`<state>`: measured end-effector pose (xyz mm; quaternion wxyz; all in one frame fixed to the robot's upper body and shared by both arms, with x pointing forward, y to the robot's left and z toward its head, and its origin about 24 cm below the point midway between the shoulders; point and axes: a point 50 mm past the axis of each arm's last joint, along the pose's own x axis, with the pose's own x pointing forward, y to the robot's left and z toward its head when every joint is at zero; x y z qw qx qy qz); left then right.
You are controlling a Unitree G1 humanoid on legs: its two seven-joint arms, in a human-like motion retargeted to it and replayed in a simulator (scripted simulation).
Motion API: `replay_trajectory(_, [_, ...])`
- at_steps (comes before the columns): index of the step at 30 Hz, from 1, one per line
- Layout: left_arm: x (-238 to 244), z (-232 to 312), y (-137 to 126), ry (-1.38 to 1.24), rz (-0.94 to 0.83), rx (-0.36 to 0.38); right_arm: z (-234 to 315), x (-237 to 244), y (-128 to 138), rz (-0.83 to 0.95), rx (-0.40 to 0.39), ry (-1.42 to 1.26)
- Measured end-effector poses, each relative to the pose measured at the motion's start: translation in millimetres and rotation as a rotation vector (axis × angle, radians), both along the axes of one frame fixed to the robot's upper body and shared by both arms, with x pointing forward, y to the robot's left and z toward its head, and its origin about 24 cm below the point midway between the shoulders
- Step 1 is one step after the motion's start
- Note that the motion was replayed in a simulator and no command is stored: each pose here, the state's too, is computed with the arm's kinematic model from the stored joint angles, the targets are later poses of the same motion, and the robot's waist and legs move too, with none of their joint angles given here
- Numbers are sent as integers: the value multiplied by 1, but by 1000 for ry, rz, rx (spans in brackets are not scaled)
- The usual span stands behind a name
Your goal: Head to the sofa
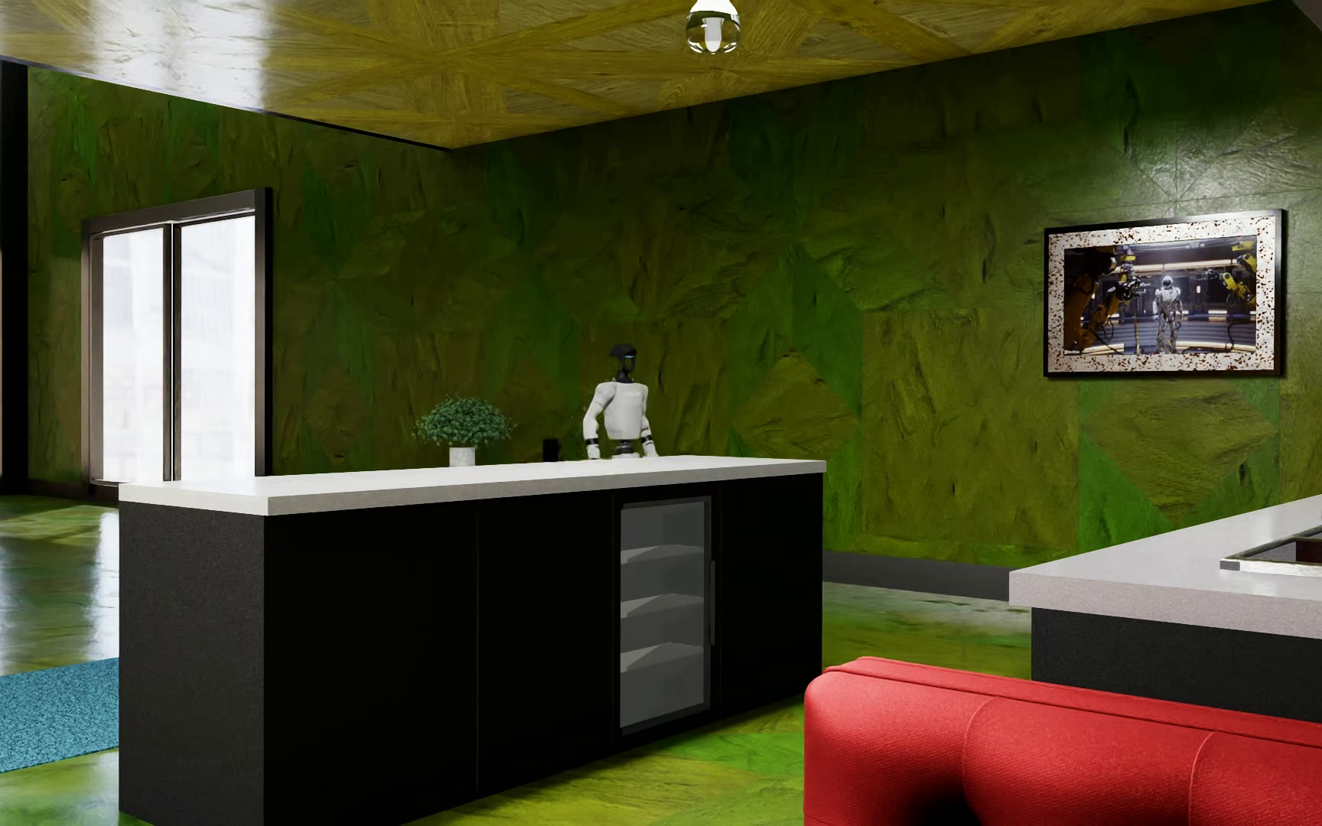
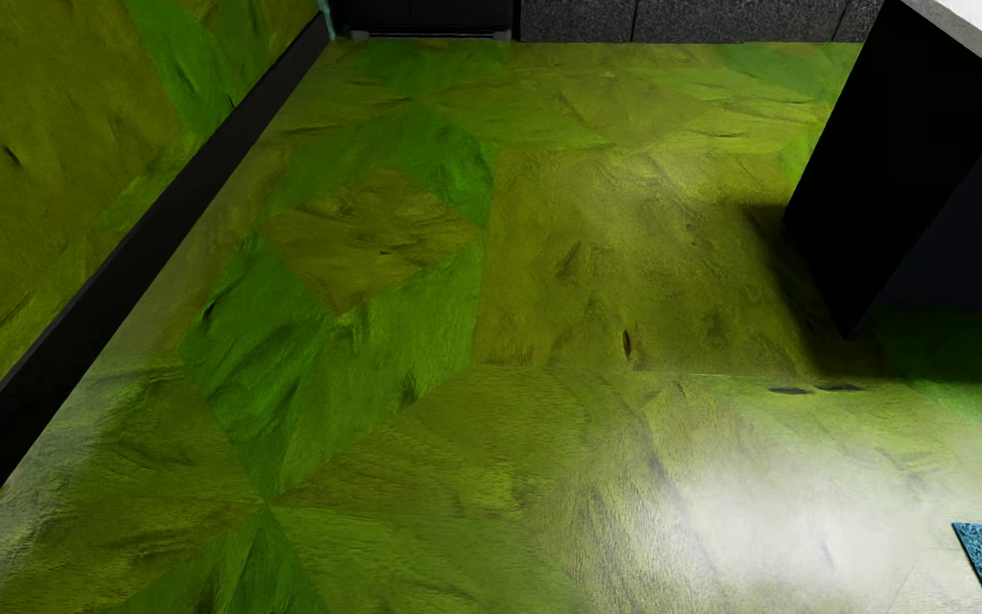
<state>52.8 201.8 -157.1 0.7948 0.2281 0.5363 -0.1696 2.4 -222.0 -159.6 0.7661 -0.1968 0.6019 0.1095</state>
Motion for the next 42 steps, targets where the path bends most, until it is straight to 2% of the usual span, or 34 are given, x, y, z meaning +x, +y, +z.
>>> replay_trajectory(4, [-50,-6,-1,142,-21,8,15,56,4,18,35,-215])
replay_trajectory(8, [-69,-5,-1,190,-45,7,30,101,-8,0,11,-355])
replay_trajectory(12, [-77,-5,12,228,-21,54,11,53,-9,-27,-7,-179])
replay_trajectory(15, [-37,-4,21,120,12,69,6,22,-4,15,0,-83])
replay_trajectory(22, [87,44,22,-337,18,5,10,-72,-31,-15,-93,208])
replay_trajectory(24, [93,48,24,-365,52,3,12,-89,-35,-18,-112,272])
replay_trajectory(27, [42,19,30,-162,114,42,8,-79,-34,-2,-113,264])
replay_trajectory(31, [-42,-2,33,134,38,99,5,7,-1,37,8,-42])
replay_trajectory(34, [-89,-3,22,251,30,76,19,66,15,64,71,-256])
replay_trajectory(37, [-105,-3,10,287,55,47,46,112,15,100,89,-454])
replay_trajectory(39, [-100,-3,15,271,58,56,50,117,14,85,90,-481])
replay_trajectory(42, [-83,-3,30,245,55,101,22,70,9,23,60,-283])
